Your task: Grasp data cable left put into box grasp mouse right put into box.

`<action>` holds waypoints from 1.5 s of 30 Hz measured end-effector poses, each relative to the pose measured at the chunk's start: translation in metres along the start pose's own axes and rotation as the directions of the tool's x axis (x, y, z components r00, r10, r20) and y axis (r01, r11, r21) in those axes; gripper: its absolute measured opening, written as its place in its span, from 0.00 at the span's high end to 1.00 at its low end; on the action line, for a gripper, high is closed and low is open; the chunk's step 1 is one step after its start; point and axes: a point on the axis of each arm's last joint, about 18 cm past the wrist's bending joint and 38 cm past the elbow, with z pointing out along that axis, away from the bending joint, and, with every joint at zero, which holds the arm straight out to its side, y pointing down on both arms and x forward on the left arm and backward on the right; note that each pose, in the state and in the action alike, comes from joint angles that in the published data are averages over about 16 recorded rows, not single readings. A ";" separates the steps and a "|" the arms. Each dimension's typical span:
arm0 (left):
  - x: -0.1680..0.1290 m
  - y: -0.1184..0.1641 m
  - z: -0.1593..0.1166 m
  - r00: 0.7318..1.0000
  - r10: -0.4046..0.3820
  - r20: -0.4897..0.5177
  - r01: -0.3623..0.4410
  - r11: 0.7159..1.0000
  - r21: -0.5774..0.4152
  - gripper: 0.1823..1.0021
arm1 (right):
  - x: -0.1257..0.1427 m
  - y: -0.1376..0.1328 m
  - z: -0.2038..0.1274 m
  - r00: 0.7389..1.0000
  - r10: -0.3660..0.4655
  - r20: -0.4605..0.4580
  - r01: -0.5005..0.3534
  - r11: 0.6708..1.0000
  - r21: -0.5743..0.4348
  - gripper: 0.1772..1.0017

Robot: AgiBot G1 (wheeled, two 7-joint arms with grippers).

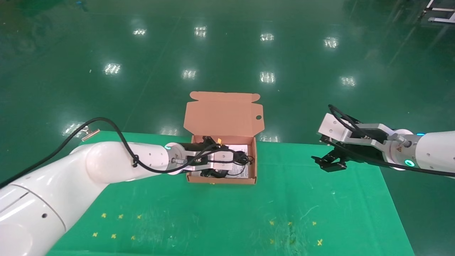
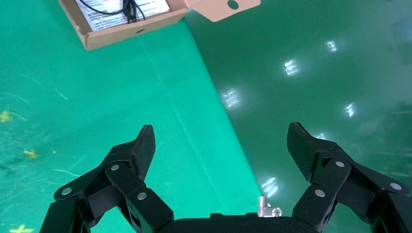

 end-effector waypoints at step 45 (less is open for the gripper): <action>-0.041 0.025 -0.099 0.880 -0.475 0.022 0.447 0.841 0.306 0.04 | -0.015 -0.035 -0.032 0.974 0.010 0.226 -0.039 0.991 0.128 0.00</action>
